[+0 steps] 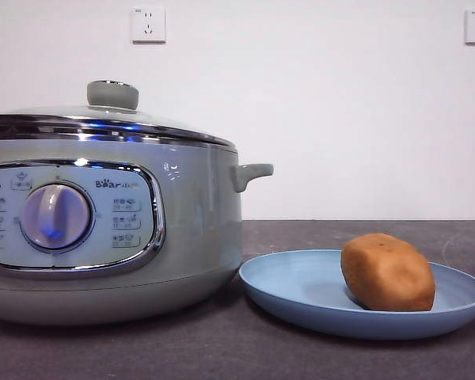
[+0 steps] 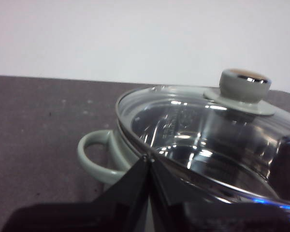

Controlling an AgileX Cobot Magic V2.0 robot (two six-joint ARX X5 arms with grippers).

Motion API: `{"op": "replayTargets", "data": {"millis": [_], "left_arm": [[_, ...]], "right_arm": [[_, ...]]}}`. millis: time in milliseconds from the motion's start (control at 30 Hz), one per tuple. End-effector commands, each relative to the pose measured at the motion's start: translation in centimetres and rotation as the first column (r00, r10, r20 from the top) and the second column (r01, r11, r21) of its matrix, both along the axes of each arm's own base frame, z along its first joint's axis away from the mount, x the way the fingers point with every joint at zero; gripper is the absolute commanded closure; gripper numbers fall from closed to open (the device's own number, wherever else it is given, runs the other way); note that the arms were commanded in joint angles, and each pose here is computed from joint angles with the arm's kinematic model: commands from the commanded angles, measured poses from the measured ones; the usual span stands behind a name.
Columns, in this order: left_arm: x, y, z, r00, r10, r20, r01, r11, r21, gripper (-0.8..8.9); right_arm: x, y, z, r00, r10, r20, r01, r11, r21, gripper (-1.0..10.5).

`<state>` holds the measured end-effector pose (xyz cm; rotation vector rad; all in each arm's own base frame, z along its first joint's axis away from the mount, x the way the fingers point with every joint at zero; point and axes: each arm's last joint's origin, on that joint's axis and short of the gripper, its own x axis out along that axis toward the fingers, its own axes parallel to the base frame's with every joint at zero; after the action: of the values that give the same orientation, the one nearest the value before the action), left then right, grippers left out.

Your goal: Take the potato out from the steamer,put the potato on the plate,close the lid

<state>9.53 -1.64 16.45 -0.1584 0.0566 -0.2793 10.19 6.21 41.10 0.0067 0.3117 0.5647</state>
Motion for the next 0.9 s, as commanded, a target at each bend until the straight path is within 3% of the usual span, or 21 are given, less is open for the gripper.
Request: {"op": "replayTargets", "data": {"millis": [33, 167, 900], "left_arm": [[0.05, 0.11, -0.81, 0.999, 0.016, -0.051, -0.016, 1.000, 0.000, 8.17], [-0.04, 0.27, -1.77, 0.987, 0.064, -0.149, -0.061, 0.998, 0.021, 8.17], [-0.02, 0.32, -1.72, 0.987, 0.079, -0.139, -0.075, 0.997, 0.034, 8.17]], "right_arm": [[-0.08, -0.04, 0.14, 1.000, 0.002, 0.010, -0.002, 1.000, 0.003, 9.5], [-0.08, -0.04, 0.13, 1.000, 0.002, 0.009, -0.002, 1.000, 0.003, 9.5], [-0.10, -0.05, 0.06, 1.000, 0.002, 0.002, -0.002, 1.000, -0.002, 9.5]]}}
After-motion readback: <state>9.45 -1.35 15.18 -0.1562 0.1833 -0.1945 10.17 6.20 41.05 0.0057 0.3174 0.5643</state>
